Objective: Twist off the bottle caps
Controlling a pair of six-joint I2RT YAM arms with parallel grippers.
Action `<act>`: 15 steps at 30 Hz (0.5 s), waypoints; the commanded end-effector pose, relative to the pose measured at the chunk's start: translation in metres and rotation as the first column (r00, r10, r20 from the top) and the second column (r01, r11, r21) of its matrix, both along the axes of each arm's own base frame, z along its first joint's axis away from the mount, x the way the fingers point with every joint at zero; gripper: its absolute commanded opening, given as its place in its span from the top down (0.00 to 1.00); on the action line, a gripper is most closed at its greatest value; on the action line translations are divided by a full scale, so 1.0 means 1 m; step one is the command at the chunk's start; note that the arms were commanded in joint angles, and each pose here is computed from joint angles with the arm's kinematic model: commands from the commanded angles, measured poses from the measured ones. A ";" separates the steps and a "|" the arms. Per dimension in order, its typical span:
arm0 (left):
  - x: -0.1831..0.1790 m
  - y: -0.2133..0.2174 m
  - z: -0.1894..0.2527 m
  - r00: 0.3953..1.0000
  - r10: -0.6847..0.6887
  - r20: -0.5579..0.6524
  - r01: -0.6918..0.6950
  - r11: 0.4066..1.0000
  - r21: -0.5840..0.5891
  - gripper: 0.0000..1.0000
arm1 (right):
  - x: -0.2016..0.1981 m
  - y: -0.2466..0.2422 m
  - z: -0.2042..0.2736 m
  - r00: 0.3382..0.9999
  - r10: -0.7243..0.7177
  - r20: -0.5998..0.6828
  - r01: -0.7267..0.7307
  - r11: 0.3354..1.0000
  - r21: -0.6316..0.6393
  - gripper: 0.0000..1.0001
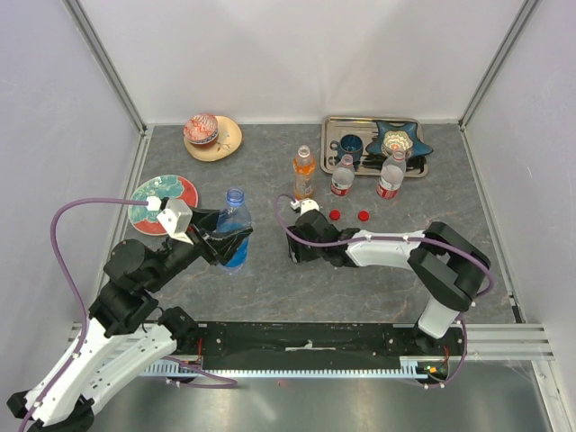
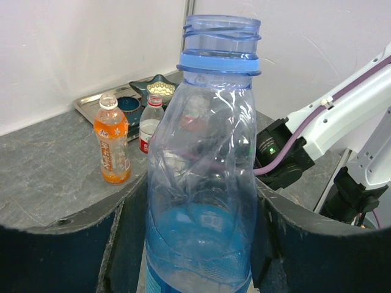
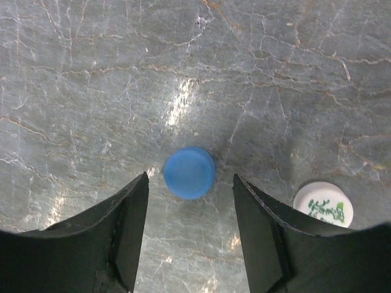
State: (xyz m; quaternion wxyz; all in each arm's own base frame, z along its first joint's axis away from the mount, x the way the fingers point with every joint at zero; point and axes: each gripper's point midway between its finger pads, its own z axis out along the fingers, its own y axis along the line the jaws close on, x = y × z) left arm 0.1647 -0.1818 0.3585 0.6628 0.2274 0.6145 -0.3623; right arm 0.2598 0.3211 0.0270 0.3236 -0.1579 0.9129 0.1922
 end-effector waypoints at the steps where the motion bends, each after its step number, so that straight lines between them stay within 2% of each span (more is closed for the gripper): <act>1: 0.002 0.004 0.005 0.999 0.021 0.034 -0.021 1.000 -0.008 0.36 | 0.006 0.004 0.055 0.995 -0.032 0.094 0.029 0.999 0.042 0.34; 3: 0.002 0.005 0.007 0.999 0.028 0.039 -0.028 1.000 -0.008 0.36 | 0.015 0.001 0.092 0.984 -0.085 0.156 0.072 0.994 0.084 0.30; 4: 0.002 0.006 0.010 0.998 0.032 0.046 -0.031 0.999 -0.012 0.36 | 0.018 -0.001 0.135 0.972 -0.110 0.208 0.081 0.986 0.145 0.28; 6: 0.003 0.006 0.012 0.998 0.036 0.050 -0.035 0.999 -0.009 0.35 | 0.025 -0.013 0.181 0.944 -0.173 0.281 0.123 0.975 0.185 0.24; 7: 0.002 0.007 0.015 0.998 0.034 0.056 -0.034 0.999 -0.011 0.35 | 0.023 -0.023 0.225 0.922 -0.204 0.329 0.128 0.962 0.240 0.20; 9: 0.005 0.004 0.014 0.998 0.031 0.048 -0.031 1.000 -0.006 0.35 | 0.021 -0.036 0.262 0.896 -0.234 0.377 0.135 0.953 0.271 0.18; 10: 0.006 0.002 0.015 0.998 0.028 0.047 -0.027 1.000 -0.006 0.35 | 0.017 -0.048 0.294 0.874 -0.251 0.417 0.131 0.947 0.293 0.18; 12: 0.012 -0.005 0.009 1.000 0.017 0.024 -0.017 1.000 0.002 0.34 | 0.011 -0.059 0.326 0.853 -0.264 0.450 0.113 0.936 0.334 0.18; 15: 0.023 -0.019 -0.004 1.000 -0.005 -0.012 0.006 0.999 0.031 0.30 | -0.015 -0.069 0.380 0.829 -0.232 0.509 -0.013 0.902 0.433 0.18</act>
